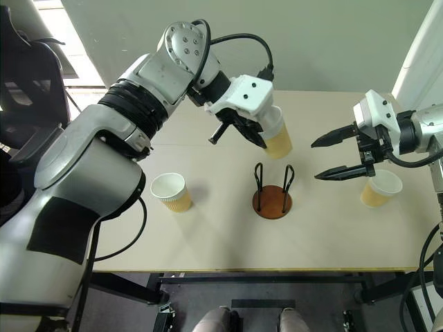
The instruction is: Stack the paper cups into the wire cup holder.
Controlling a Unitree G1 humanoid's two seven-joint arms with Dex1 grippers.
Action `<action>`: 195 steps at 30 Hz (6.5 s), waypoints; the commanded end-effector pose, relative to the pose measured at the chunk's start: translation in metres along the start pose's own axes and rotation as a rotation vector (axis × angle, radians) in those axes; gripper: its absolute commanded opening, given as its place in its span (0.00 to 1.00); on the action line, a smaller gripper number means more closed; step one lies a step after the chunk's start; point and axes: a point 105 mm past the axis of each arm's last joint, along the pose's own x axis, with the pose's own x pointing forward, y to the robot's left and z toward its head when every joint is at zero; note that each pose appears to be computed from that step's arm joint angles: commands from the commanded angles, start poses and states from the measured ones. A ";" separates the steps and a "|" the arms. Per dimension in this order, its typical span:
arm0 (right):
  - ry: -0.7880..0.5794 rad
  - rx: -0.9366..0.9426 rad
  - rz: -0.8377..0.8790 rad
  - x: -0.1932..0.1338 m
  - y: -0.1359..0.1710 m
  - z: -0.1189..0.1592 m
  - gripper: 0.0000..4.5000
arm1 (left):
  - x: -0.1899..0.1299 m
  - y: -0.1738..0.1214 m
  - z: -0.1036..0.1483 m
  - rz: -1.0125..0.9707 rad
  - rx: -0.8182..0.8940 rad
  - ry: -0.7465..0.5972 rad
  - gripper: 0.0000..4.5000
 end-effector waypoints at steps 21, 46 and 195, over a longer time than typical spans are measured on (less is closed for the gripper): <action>0.014 -0.052 -0.043 -0.013 -0.001 0.010 0.79 | 0.021 -0.016 0.007 -0.152 0.125 0.007 0.01; 0.026 -0.043 -0.052 -0.013 0.002 0.005 0.79 | 0.033 -0.020 0.000 -0.179 0.195 0.047 0.57; 0.433 -0.299 0.014 0.044 -0.015 0.053 0.01 | 0.023 -0.064 -0.085 0.217 -0.500 -0.501 1.00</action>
